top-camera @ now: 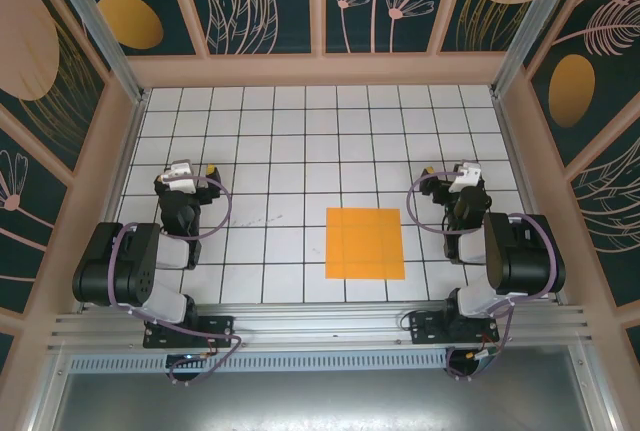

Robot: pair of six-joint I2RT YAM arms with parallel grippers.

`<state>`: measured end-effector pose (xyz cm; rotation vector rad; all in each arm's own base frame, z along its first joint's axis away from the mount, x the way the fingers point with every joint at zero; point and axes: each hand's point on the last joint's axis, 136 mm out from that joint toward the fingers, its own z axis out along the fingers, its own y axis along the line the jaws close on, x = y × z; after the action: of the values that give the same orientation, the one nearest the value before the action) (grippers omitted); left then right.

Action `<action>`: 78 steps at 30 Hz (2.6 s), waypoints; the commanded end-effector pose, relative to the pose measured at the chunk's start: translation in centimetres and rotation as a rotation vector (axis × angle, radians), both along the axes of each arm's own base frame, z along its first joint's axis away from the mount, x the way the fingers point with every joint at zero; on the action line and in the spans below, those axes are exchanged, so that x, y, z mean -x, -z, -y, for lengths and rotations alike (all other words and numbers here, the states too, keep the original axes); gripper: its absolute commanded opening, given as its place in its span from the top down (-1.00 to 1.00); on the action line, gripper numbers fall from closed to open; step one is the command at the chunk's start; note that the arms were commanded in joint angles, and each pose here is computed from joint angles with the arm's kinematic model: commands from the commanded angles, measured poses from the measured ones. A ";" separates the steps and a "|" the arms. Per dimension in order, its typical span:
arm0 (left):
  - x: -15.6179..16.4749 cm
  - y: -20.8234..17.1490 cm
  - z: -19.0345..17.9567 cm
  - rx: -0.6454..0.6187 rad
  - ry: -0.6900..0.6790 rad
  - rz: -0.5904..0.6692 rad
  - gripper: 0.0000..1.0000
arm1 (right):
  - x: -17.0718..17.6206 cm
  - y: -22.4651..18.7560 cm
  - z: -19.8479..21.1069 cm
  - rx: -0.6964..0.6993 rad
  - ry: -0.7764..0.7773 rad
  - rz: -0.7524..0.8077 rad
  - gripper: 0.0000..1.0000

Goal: Fold a paper plane with a square sheet of paper (fold left side to right side)
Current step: Move the square sheet of paper to the center of the table.

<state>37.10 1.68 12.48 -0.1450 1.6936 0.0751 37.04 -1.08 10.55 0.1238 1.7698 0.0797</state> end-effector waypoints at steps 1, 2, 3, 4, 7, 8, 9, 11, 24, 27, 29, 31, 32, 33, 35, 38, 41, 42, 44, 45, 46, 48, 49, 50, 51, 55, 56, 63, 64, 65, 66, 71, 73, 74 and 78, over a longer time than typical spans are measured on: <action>-0.3 -1.3 -0.1 0.011 -0.003 0.049 -0.98 | -0.7 -1.5 -0.1 0.012 -0.003 0.057 -0.98; -0.4 -1.3 -0.2 0.011 -0.003 0.049 -0.98 | -0.7 -1.5 -0.1 0.012 -0.002 0.056 -0.98; -0.4 -1.3 -0.2 0.012 -0.003 0.049 -0.98 | -0.7 -1.5 -0.1 0.012 -0.003 0.057 -0.98; -0.4 -1.3 -0.2 0.011 -0.003 0.048 -0.98 | -0.7 -1.5 -0.1 0.012 -0.002 0.056 -0.98; -0.4 -1.3 -0.1 0.012 -0.003 0.049 -0.98 | -0.7 -1.5 -0.1 0.012 -0.002 0.055 -0.98; -0.4 -1.3 -0.1 0.012 -0.003 0.049 -0.98 | -0.7 -1.5 -0.1 0.012 -0.003 0.056 -0.98; -0.3 -1.3 -0.2 0.011 -0.004 0.048 -0.97 | -0.7 -1.6 -0.1 0.012 -0.004 0.057 -0.98; -0.4 -1.3 -0.1 0.012 -0.002 0.049 -0.97 | -0.7 -1.6 -0.1 0.012 -0.002 0.057 -0.98; -0.3 -1.3 -0.1 0.011 -0.003 0.050 -0.98 | -0.7 -1.5 0.0 0.012 -0.002 0.057 -0.98; -0.2 -1.6 0.1 0.004 0.008 0.057 -0.98 | -0.7 -1.6 0.0 0.011 0.002 0.059 -0.98; -0.4 -2.2 0.7 -0.002 0.046 0.047 -0.98 | -0.9 -2.2 0.8 -0.003 0.050 0.054 -0.98; -0.5 -3.3 0.7 -0.003 0.050 0.031 -0.98 | -1.3 -3.8 0.9 -0.003 0.051 0.029 -0.98; -0.7 -4.2 0.7 -0.002 0.048 0.035 -0.98 | -1.2 -4.7 0.8 0.000 0.046 0.025 -0.98; -0.7 -5.4 0.7 0.005 0.048 0.059 -0.98 | -1.2 -5.8 0.8 -0.004 0.046 0.024 -0.98; -1.0 -8.4 1.0 0.046 0.060 0.120 -0.98 | -1.3 -7.3 0.3 -0.010 0.024 -0.007 -0.98; -2.6 -10.4 1.7 0.182 0.080 0.056 -0.97 | -1.1 -8.5 -0.9 -0.045 -0.023 -0.110 -0.98; -3.3 -10.6 3.7 0.334 0.164 -0.040 -0.97 | -0.3 -9.3 -3.1 -0.110 -0.082 -0.216 -0.98; -3.1 -10.5 4.9 0.384 0.221 -0.067 -0.97 | 0.1 -9.3 -4.2 -0.126 -0.107 -0.255 -0.98; -2.5 -10.0 7.0 0.461 0.300 -0.122 -0.97 | 1.2 -8.9 -6.8 -0.127 -0.160 -0.331 -0.98; -2.0 -9.3 8.3 0.485 0.334 -0.160 -0.97 | 1.9 -8.3 -8.4 -0.111 -0.195 -0.372 -0.98; -1.5 -8.5 9.6 0.496 0.363 -0.203 -0.97 | 2.7 -7.7 -10.0 -0.097 -0.227 -0.418 -0.98; -0.5 -6.9 12.0 0.502 0.419 -0.287 -0.97 | 4.4 -5.9 -13.1 -0.084 -0.301 -0.515 -0.98; 0.0 -6.2 13.2 0.512 0.455 -0.323 -0.97 | 5.4 -4.8 -14.5 -0.078 -0.324 -0.569 -0.98; 0.4 -5.6 13.9 0.530 0.479 -0.343 -0.97 | 6.3 -3.9 -15.7 -0.070 -0.351 -0.613 -0.98; 0.8 -5.3 14.6 0.552 0.504 -0.352 -0.97 | 7.4 -2.9 -17.0 -0.057 -0.378 -0.661 -0.98; 1.3 -5.0 14.5 0.577 0.497 -0.320 -0.97 | 11.3 1.0 -20.3 0.018 -0.442 -0.838 -0.98; 1.2 -5.1 14.3 0.572 0.486 -0.315 -0.97 | 12.1 1.9 -20.6 0.033 -0.447 -0.878 -0.98; 0.9 -5.5 13.8 0.562 0.460 -0.292 -0.97 | 15.5 6.1 -20.8 0.151 -0.437 -1.046 -0.98; 0.9 -5.5 13.7 0.558 0.456 -0.292 -0.97 | 15.8 6.5 -20.7 0.177 -0.432 -1.062 -0.98; 0.9 -5.4 13.7 0.556 0.452 -0.295 -0.97 | 15.9 6.7 -20.7 0.200 -0.427 -1.072 -0.98; 0.9 -5.4 13.6 0.552 0.446 -0.294 -0.97 | 16.0 7.0 -20.7 0.222 -0.424 -1.082 -0.98; 0.9 -5.1 13.2 0.542 0.423 -0.297 -0.97 | 16.3 8.3 -21.2 0.292 -0.427 -1.119 -0.97; 0.8 -5.1 13.0 0.539 0.411 -0.296 -0.97 | 16.1 8.7 -21.4 0.324 -0.427 -1.125 -0.97; 0.8 -5.2 12.9 0.534 0.406 -0.294 -0.97 | 16.0 8.9 -21.5 0.339 -0.427 -1.128 -0.97; 0.8 -5.3 12.3 0.511 0.376 -0.291 -0.98 | 15.6 9.8 -22.1 0.354 -0.426 -1.138 -0.96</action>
<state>36.29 -11.32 17.09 -0.1911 1.9893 -0.6959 21.11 21.30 1.36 -0.5657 2.8817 0.0668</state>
